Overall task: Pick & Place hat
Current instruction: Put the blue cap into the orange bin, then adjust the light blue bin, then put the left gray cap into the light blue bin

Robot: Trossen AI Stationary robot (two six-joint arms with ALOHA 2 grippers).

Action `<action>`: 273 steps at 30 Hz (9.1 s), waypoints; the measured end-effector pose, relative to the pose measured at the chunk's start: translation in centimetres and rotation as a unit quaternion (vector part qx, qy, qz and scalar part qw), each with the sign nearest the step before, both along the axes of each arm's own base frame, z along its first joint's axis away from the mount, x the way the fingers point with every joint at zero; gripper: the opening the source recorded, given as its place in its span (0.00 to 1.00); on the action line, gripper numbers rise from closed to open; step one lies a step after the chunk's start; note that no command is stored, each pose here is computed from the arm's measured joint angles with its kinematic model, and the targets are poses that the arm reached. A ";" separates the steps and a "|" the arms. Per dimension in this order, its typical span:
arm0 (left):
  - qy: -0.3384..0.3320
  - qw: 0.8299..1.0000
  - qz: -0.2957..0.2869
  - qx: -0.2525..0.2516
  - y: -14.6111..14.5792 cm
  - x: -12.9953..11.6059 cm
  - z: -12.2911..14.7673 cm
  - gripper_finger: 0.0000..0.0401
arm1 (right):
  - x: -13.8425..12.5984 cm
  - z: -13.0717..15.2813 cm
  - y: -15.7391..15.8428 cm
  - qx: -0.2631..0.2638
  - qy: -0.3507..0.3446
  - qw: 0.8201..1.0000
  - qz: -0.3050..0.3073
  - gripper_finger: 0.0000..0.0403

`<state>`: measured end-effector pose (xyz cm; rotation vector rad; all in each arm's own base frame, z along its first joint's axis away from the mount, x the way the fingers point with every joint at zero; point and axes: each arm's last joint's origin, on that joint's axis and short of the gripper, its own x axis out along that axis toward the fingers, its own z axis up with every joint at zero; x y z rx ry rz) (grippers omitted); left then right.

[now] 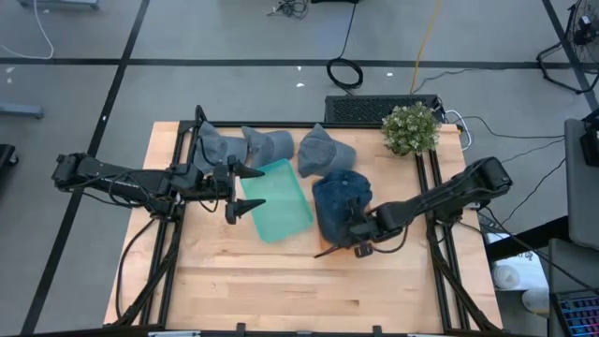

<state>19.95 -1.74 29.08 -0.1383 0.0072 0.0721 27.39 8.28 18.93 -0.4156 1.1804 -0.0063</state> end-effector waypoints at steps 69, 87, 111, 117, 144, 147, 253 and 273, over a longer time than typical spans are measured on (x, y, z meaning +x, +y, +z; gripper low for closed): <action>0.608 0.781 -0.068 -0.128 -6.7 10.0 -13.5 0.99 | -9.9 5.4 2.8 0.240 -0.448 0.850 0.143 0.00; 0.743 0.653 0.065 -0.132 -5.1 6.6 -13.0 0.99 | -9.9 5.5 2.8 0.242 -0.448 0.849 0.141 0.00; 0.546 0.827 0.119 0.066 0.1 13.3 -10.0 0.99 | -9.9 5.3 2.8 0.238 -0.443 0.853 0.143 0.00; 0.488 0.869 0.049 0.064 -0.4 14.8 -9.4 0.99 | -9.9 5.3 2.8 0.238 -0.443 0.853 0.143 0.00; 0.647 0.722 0.245 0.007 0.8 9.7 -10.4 0.99 | -9.9 5.2 2.8 0.235 -0.436 0.857 0.143 0.00; 0.658 0.703 0.269 0.007 0.9 9.1 -10.4 1.00 | -9.9 5.2 2.8 0.235 -0.437 0.857 0.143 0.00; 0.619 0.672 0.348 -0.207 23.2 -4.0 -4.3 0.01 | -8.8 5.7 1.0 0.183 -0.471 0.853 0.129 0.00; 0.281 0.910 0.298 0.064 12.7 -3.5 12.3 0.02 | -8.8 5.7 1.0 0.182 -0.471 0.853 0.129 0.00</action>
